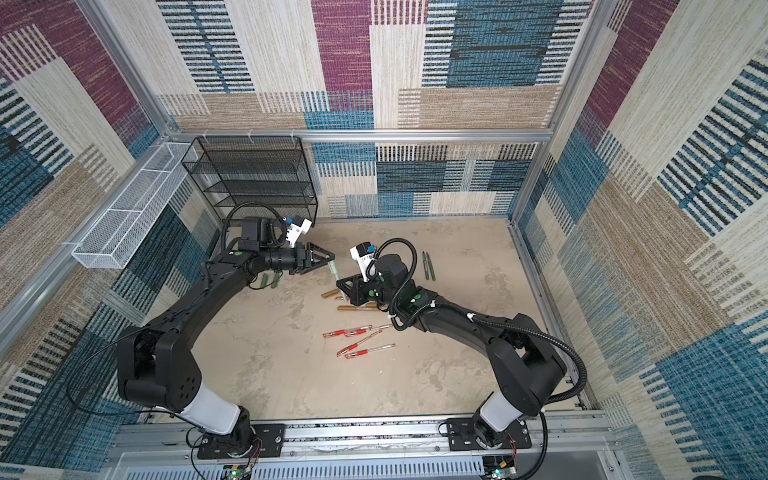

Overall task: Open the pen caps
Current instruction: 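Lift the mint-green pen upright toward the left gripper while the left gripper approaches, then close the left gripper on the mint cap and pull it off the pen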

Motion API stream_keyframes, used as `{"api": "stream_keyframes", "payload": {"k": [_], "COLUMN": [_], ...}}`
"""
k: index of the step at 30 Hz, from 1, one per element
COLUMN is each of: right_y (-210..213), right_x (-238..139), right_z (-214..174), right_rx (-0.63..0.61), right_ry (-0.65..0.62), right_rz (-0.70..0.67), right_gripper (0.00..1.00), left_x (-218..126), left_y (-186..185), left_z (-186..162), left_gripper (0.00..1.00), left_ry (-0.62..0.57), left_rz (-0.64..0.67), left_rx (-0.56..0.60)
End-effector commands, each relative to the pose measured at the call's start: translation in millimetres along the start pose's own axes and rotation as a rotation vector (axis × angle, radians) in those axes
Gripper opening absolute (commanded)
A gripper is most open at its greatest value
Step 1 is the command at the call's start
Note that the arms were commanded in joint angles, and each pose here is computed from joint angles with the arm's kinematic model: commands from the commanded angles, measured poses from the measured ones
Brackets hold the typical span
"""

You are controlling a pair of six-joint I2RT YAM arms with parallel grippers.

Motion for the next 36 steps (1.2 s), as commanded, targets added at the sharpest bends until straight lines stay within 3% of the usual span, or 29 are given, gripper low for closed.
{"api": "stream_keyframes", "payload": {"k": [1, 8, 12, 20, 24, 29, 36], "right_y": [5, 8, 8, 5, 6, 6, 3], "right_x": [2, 7, 9, 14, 17, 22, 24], "right_z": [8, 8, 10, 6, 7, 4, -7], "right_rx": [0.005, 0.000, -0.002, 0.001, -0.006, -0.004, 0.006], "right_ry": [-0.046, -0.048, -0.047, -0.023, -0.017, -0.001, 0.030], "right_rz": [0.013, 0.020, 0.022, 0.007, 0.007, 0.018, 0.017], "right_gripper": [0.06, 0.05, 0.06, 0.26, 0.27, 0.24, 0.02], "left_x": [4, 4, 3, -2, -3, -4, -7], "left_y": [-1, 0, 0, -4, -4, -5, -8], "left_z": [0, -4, -7, -10, -10, -11, -12], "left_gripper": [0.48, 0.23, 0.00, 0.00, 0.00, 0.00, 0.00], "left_ry": [0.014, 0.013, 0.012, 0.005, 0.002, 0.000, -0.011], "left_rz": [-0.002, 0.009, 0.010, 0.019, 0.026, 0.028, 0.038], "left_rx": [0.016, 0.036, 0.045, 0.081, 0.089, 0.095, 0.117]}}
Point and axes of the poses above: each gripper's point midway between its finger pads, its own x axis out along the fingers, its own y axis along the line the jaws close on, z = x × y, the point moved 7 cm from there along -x, back along the fingers, and after that the axes turned 13 degrees about -x, right-handed, at the moved point
